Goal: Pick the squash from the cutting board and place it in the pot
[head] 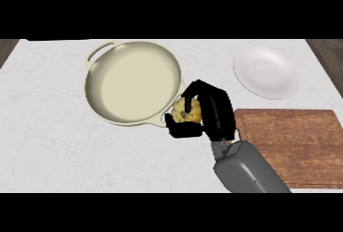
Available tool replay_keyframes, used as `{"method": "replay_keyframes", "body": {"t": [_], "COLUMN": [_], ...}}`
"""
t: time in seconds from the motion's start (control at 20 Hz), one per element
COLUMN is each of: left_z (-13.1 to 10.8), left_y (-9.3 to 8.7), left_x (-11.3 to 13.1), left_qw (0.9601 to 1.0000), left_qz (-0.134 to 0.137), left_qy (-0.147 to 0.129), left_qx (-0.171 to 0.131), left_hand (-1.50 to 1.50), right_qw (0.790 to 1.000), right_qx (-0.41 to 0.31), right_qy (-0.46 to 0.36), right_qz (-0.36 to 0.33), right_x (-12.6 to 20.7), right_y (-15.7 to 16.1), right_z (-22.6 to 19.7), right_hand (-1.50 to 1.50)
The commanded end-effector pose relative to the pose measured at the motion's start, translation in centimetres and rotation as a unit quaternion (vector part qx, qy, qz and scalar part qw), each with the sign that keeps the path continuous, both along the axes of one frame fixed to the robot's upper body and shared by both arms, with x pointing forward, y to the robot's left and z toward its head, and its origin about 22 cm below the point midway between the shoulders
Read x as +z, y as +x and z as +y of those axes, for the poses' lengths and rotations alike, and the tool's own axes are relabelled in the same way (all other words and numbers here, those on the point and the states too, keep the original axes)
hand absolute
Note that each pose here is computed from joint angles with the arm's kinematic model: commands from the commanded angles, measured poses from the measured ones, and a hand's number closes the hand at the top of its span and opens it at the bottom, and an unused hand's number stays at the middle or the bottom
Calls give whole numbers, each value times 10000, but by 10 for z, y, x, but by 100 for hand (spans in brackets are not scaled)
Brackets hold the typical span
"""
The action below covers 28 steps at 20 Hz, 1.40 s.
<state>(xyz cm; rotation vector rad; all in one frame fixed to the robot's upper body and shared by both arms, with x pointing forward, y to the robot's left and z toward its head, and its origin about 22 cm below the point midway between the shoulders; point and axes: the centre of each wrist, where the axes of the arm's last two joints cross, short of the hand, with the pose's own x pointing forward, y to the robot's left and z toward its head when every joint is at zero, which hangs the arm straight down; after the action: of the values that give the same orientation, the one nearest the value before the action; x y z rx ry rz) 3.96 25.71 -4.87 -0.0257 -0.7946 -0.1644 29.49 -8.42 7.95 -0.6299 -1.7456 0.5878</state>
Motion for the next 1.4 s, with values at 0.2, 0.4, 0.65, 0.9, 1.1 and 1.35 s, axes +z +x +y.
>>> {"method": "replay_keyframes", "body": {"t": [0.2, 0.4, 0.65, 0.9, 1.1, 1.35], "left_z": [-5, -14, -11, -13, -15, -21], "left_y": [101, 104, 106, 109, 111, 120], "left_x": [38, 41, 43, 42, 44, 45], "left_qw": [9756, 9746, 9738, 9725, 9712, 9686], "left_qz": [-2161, -2183, -2223, -2249, -2266, -2339], "left_qy": [-45, -194, -89, -131, -200, -198], "left_qx": [-375, -460, -473, -599, -703, -821], "left_hand": [0, 0, 0, 0, 0, 0], "right_qw": [9943, 9841, 9491, 9186, 8893, 9071], "right_qx": [-159, -324, -688, -810, -1127, -943], "right_qy": [-937, -1620, -2949, -3319, -3238, -2855], "right_qz": [474, 659, 871, 1985, 3028, 2947], "right_x": [36, 43, 49, 42, 31, 54], "right_y": [28, 44, 59, 75, 89, 97], "right_z": [42, 56, 72, 72, 61, 68], "right_hand": [150, 150, 150, 150, -150, -150]}}
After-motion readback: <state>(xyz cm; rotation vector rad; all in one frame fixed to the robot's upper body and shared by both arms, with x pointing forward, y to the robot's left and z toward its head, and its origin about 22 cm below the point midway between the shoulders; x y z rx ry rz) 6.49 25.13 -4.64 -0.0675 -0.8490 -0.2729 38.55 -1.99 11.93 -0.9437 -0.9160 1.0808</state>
